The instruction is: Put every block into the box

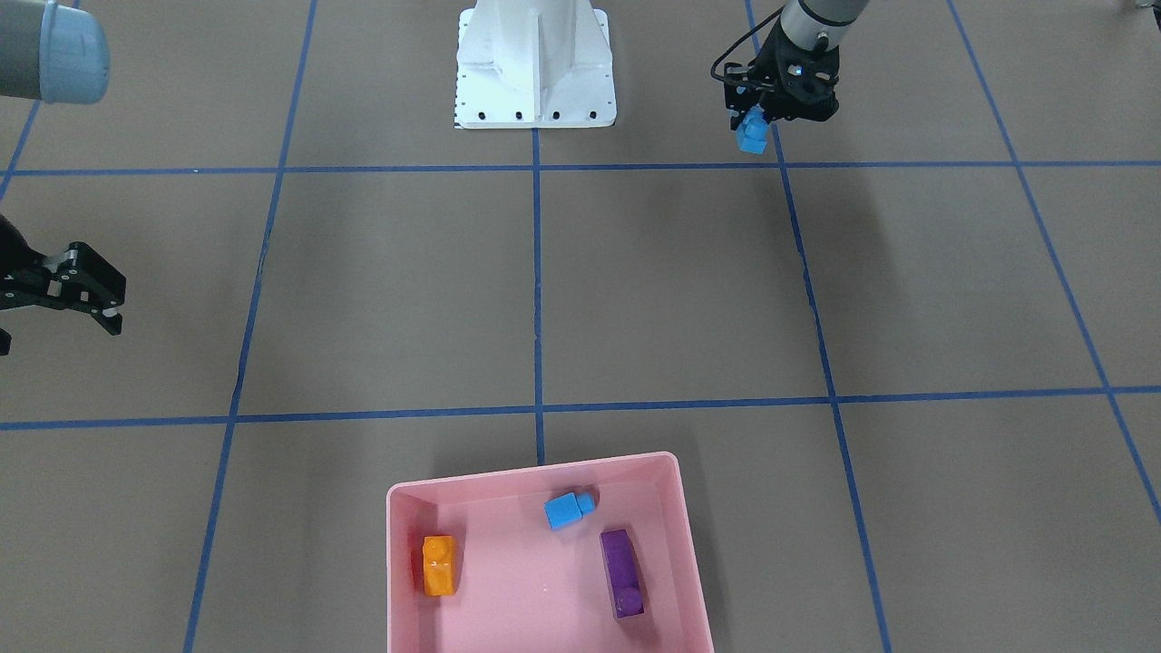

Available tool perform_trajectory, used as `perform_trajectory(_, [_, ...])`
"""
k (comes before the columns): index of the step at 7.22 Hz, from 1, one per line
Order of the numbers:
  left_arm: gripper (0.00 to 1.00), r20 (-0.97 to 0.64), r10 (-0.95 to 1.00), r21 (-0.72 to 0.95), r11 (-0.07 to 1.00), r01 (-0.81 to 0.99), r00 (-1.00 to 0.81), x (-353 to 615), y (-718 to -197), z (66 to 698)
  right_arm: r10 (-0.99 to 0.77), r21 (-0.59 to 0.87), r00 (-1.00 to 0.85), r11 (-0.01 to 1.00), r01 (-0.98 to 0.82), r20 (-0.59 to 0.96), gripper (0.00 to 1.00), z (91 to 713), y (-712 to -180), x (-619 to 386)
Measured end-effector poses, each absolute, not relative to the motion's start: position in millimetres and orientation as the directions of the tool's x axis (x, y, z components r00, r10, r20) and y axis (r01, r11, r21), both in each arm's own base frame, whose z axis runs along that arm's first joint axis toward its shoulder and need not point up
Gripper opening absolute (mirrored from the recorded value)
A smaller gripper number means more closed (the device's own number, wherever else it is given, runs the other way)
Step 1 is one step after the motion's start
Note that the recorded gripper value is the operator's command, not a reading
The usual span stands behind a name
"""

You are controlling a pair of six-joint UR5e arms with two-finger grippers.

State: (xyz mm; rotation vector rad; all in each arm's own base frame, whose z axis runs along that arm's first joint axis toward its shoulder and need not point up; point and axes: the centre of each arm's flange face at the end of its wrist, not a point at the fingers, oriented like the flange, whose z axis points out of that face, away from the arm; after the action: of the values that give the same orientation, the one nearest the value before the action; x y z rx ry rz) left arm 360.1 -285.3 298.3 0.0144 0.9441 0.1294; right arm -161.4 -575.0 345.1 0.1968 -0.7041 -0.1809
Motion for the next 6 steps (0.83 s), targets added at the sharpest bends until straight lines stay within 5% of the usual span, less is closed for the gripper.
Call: perform_trajectory(6, [0.00,-0.834,-0.100,0.020,0.977,0.211,0.542,407.1,-486.8,141.9,-0.327,0.238,0.744,0.944,0.228,0.582,0.98,457.2,-498.2,-70.4])
